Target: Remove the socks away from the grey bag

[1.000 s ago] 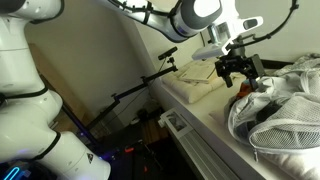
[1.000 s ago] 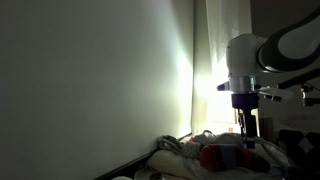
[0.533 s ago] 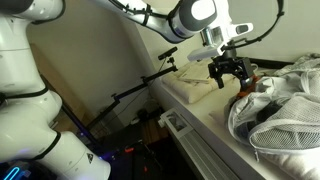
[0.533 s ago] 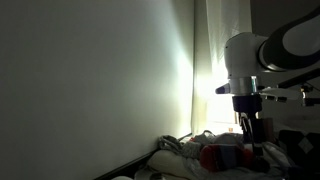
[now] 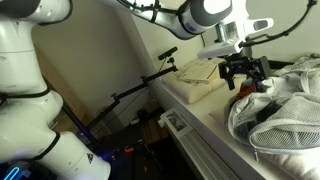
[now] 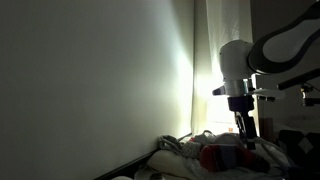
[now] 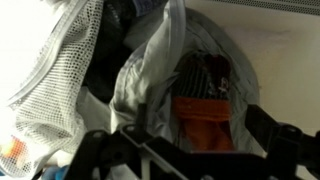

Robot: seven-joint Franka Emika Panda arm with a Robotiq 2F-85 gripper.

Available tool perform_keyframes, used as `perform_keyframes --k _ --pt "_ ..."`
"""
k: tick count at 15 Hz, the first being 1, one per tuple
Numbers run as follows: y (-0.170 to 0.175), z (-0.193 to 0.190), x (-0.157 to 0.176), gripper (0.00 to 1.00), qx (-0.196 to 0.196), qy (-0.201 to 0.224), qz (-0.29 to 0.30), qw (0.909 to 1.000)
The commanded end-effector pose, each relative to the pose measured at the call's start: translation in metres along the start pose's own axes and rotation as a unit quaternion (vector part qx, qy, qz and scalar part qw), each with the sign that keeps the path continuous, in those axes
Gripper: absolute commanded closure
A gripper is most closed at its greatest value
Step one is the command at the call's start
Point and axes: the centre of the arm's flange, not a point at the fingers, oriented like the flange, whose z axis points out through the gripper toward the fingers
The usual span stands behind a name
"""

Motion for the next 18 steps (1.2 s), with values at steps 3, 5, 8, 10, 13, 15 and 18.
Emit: perform_keyframes --k 3,5,8,10,13,15,18 --pt "0.034 0.006 0.008 0.0 0.04 -0.029 -0.002 0.9988" --pt "0.031 0.009 0.006 0.0 0.044 -0.039 -0.008 0.9982" --pt "0.017 0.014 0.007 0.0 0.041 -0.052 -0.02 0.9976" --pt "0.001 0.019 0.008 0.0 0.04 -0.063 -0.033 0.9967" --pt "-0.025 0.028 0.012 0.0 0.033 -0.083 -0.054 0.9945" --pt "-0.034 0.033 0.016 0.0 0.028 -0.09 -0.061 0.9937" --pt "-0.034 0.038 0.02 0.0 0.026 -0.096 -0.065 0.9929"
